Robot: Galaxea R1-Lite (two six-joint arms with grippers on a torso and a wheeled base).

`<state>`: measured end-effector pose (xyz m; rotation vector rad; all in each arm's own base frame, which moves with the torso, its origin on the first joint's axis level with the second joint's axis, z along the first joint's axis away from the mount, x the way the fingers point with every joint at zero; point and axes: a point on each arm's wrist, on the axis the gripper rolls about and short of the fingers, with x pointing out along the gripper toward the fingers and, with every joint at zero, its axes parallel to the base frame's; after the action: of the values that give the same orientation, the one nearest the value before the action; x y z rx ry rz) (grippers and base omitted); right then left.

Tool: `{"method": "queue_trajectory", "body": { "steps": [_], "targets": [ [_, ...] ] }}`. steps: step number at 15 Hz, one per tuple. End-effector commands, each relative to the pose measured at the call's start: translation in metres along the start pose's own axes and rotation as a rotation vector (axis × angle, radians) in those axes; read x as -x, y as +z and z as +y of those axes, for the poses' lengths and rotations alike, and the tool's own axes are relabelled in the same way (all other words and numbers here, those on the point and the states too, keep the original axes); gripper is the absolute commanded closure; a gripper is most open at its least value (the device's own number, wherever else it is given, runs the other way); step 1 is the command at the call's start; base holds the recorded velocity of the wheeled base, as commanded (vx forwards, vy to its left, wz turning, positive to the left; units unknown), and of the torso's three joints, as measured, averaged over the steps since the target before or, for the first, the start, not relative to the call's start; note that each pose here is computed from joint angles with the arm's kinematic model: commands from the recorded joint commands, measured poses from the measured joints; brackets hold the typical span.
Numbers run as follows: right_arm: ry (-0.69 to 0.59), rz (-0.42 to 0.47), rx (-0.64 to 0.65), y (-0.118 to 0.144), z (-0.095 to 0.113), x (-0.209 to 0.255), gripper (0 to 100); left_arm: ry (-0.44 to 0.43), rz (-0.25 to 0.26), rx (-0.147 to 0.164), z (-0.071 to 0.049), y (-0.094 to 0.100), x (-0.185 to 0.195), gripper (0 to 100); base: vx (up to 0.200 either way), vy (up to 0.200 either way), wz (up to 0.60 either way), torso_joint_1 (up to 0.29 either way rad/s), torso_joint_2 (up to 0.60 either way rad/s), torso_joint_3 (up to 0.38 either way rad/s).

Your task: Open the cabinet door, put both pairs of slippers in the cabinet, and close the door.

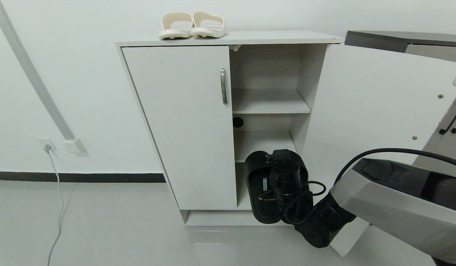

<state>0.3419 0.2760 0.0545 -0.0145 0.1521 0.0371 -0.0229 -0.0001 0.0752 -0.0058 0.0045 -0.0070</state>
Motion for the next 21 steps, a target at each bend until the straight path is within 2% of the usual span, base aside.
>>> {"method": "queue_trajectory", "body": {
  "steps": [1,6,14,18,21],
  "targets": [
    [-0.002,0.009,0.007,-0.005,0.0002,-0.0014,100,-0.001,0.002,0.0,0.0,0.0001,-0.0001,100,0.0,0.0,0.0,0.0,0.0,0.0],
    [-0.005,0.011,0.008,-0.0062,-0.0008,-0.0025,100,-0.001,0.002,0.0,0.0,0.0001,-0.0001,100,0.0,0.0,0.0,0.0,0.0,0.0],
    [-0.005,0.008,0.006,-0.0047,-0.0009,-0.0022,100,-0.001,0.002,0.0,0.0,0.0003,0.0,100,0.0,0.0,0.0,0.003,0.0,-0.176],
    [-0.007,-0.047,-0.029,0.0005,-0.0005,-0.0021,100,-0.001,0.0,0.002,0.0,0.0005,0.0,100,0.0,0.0,0.0,0.001,0.0,-0.181],
    [-0.014,-0.163,-0.001,-0.0016,-0.0035,-0.0063,100,0.001,0.002,0.005,0.0,0.0001,-0.0001,100,0.0,0.0,0.0,0.002,0.0,-0.027]
  ]
}}
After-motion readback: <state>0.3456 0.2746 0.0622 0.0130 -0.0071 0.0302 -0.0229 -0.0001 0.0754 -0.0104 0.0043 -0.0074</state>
